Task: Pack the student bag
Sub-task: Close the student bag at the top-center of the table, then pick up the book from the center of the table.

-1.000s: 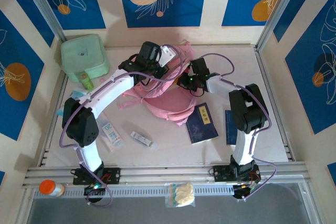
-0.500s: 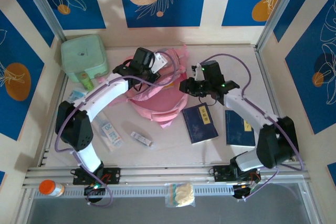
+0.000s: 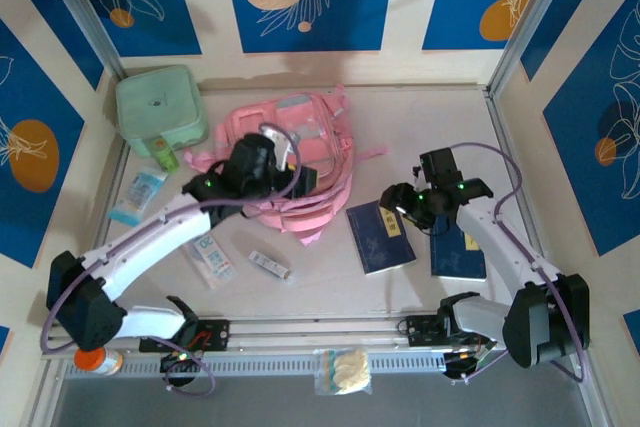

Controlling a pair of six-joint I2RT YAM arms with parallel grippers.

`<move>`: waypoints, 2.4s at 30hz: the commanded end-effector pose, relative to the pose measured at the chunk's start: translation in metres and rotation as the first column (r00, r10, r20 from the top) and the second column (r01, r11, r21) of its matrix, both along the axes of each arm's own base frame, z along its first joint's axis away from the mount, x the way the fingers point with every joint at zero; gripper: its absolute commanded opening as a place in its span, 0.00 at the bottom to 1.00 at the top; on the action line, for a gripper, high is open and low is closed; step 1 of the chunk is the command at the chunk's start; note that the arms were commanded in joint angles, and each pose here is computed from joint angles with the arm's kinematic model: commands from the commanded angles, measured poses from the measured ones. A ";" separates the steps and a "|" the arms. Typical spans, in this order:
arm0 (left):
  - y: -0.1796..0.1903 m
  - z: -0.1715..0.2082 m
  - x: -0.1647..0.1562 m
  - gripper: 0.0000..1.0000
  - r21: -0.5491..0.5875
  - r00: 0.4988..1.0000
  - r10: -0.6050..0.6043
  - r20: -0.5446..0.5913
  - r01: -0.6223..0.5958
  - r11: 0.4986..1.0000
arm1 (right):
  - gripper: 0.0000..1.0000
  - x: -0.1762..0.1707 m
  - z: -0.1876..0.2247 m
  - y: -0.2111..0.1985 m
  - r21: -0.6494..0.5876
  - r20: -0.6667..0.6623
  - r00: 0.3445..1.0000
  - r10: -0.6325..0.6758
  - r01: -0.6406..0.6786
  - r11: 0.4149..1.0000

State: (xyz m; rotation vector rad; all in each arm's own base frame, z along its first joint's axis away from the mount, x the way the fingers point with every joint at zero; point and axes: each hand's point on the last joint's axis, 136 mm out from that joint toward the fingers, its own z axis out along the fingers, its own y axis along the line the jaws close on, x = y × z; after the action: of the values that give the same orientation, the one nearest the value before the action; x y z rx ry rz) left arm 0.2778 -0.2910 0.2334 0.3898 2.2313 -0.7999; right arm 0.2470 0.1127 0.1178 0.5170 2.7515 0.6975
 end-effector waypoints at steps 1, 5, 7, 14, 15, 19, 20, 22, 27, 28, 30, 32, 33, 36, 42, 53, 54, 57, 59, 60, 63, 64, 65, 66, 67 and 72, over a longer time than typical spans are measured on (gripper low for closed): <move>-0.040 -0.030 -0.025 0.66 -0.212 0.968 0.032 -0.249 -0.086 0.974 | 0.73 -0.017 -0.019 -0.011 0.003 -0.055 0.997 -0.052 0.052 0.999; -0.072 -0.072 -0.053 0.66 -0.173 0.947 -0.012 -0.321 -0.046 0.984 | 0.76 -0.025 -0.040 -0.020 -0.016 -0.112 0.991 -0.074 0.073 0.997; -0.082 -0.090 -0.060 0.65 -0.157 0.934 -0.011 -0.356 -0.048 0.986 | 0.78 -0.027 -0.047 -0.023 -0.024 -0.122 0.989 -0.087 0.085 0.996; -0.107 -0.145 -0.057 0.62 -0.092 0.903 0.044 -0.428 -0.091 0.992 | 0.83 -0.022 -0.066 -0.037 -0.079 -0.154 0.980 -0.128 0.117 0.990; -0.106 -0.151 -0.055 0.61 -0.083 0.898 0.066 -0.434 -0.113 0.990 | 0.83 -0.019 -0.066 -0.037 -0.079 -0.150 0.980 -0.127 0.116 0.990; -0.112 -0.169 -0.047 0.61 -0.061 0.889 0.095 -0.449 -0.137 0.989 | 0.85 -0.012 -0.076 -0.036 -0.100 -0.167 0.980 -0.111 0.095 0.990; -0.116 -0.173 -0.046 0.61 -0.062 0.889 0.090 -0.448 -0.132 0.989 | 0.85 -0.012 -0.079 -0.034 -0.099 -0.171 0.980 -0.106 0.089 0.991; -0.119 -0.180 -0.042 0.60 -0.058 0.889 0.101 -0.447 -0.141 0.988 | 0.85 -0.014 -0.081 -0.023 -0.055 -0.184 0.980 -0.079 0.070 0.996; -0.111 -0.201 -0.035 0.59 -0.008 0.873 0.145 -0.466 -0.168 0.986 | 0.85 -0.035 -0.073 0.002 -0.029 -0.209 0.978 -0.019 0.013 0.999; -0.108 -0.205 -0.033 0.58 0.004 0.869 0.156 -0.470 -0.175 0.985 | 0.85 -0.041 -0.070 0.009 -0.012 -0.207 0.978 -0.006 0.004 1.000; -0.102 -0.209 -0.030 0.57 0.020 0.869 0.179 -0.461 -0.191 0.981 | 0.86 -0.048 -0.065 0.017 0.035 -0.210 0.978 0.003 0.004 0.999; -0.095 -0.212 -0.028 0.56 0.040 0.869 0.191 -0.456 -0.194 0.980 | 0.86 -0.047 -0.061 0.015 0.049 -0.195 0.981 -0.005 0.015 0.999; -0.093 -0.213 -0.027 0.55 0.044 0.868 0.192 -0.457 -0.193 0.980 | 0.87 -0.045 -0.061 0.011 0.055 -0.192 0.981 -0.019 0.030 0.998; -0.091 -0.214 -0.028 0.51 0.055 0.870 0.191 -0.455 -0.187 0.981 | 0.87 -0.037 -0.066 0.003 0.085 -0.203 0.979 -0.029 0.047 0.995; -0.107 -0.215 -0.031 0.46 0.011 0.866 0.134 -0.481 -0.147 0.989 | 0.86 -0.022 -0.076 0.006 0.069 -0.218 0.976 0.013 0.002 0.998; -0.110 -0.223 -0.031 0.43 0.029 0.864 0.125 -0.488 -0.127 0.991 | 0.86 -0.028 -0.061 0.037 0.146 -0.178 0.979 0.099 -0.073 0.987; -0.109 -0.224 -0.031 0.42 0.033 0.864 0.126 -0.488 -0.126 0.992 | 0.86 -0.026 -0.058 0.038 0.147 -0.164 0.981 0.106 -0.082 0.986; -0.107 -0.225 -0.031 0.42 0.040 0.863 0.130 -0.488 -0.127 0.991 | 0.86 -0.027 -0.053 0.037 0.137 -0.155 0.980 0.121 -0.100 0.986; -0.106 -0.224 -0.031 0.41 0.046 0.864 0.134 -0.485 -0.128 0.991 | 0.86 -0.028 -0.049 0.040 0.143 -0.145 0.979 0.144 -0.123 0.982; -0.105 -0.224 -0.031 0.41 0.053 0.867 0.137 -0.480 -0.127 0.990 | 0.85 -0.029 -0.047 0.040 0.138 -0.143 0.978 0.154 -0.134 0.981; -0.102 -0.225 -0.030 0.41 0.078 0.870 0.143 -0.472 -0.121 0.990 | 0.84 -0.033 -0.046 0.034 0.076 -0.150 0.975 0.166 -0.156 0.985; -0.101 -0.226 -0.031 0.41 0.084 0.869 0.146 -0.472 -0.121 0.989 | 0.83 -0.035 -0.045 0.032 0.064 -0.151 0.974 0.170 -0.162 0.985; -0.101 -0.226 -0.031 0.41 0.087 0.870 0.149 -0.471 -0.122 0.989 | 0.82 -0.036 -0.043 0.033 0.064 -0.146 0.973 0.177 -0.169 0.983; -0.100 -0.226 -0.031 0.41 0.090 0.871 0.150 -0.468 -0.121 0.988 | 0.81 -0.036 -0.040 0.033 0.066 -0.139 0.973 0.182 -0.175 0.982; -0.099 -0.227 -0.031 0.41 0.095 0.871 0.150 -0.467 -0.120 0.988 | 0.80 -0.037 -0.039 0.032 0.060 -0.137 0.973 0.184 -0.178 0.982; -0.096 -0.227 -0.029 0.41 0.121 0.875 0.161 -0.457 -0.118 0.986 | 0.77 -0.041 -0.033 0.028 0.028 -0.133 0.972 0.194 -0.192 0.981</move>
State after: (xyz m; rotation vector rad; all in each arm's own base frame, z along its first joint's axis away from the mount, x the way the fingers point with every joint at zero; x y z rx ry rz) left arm 0.2351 -0.3925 0.0278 0.0584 2.7274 -0.8761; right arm 0.2100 0.1359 0.0732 0.3810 2.9574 0.7268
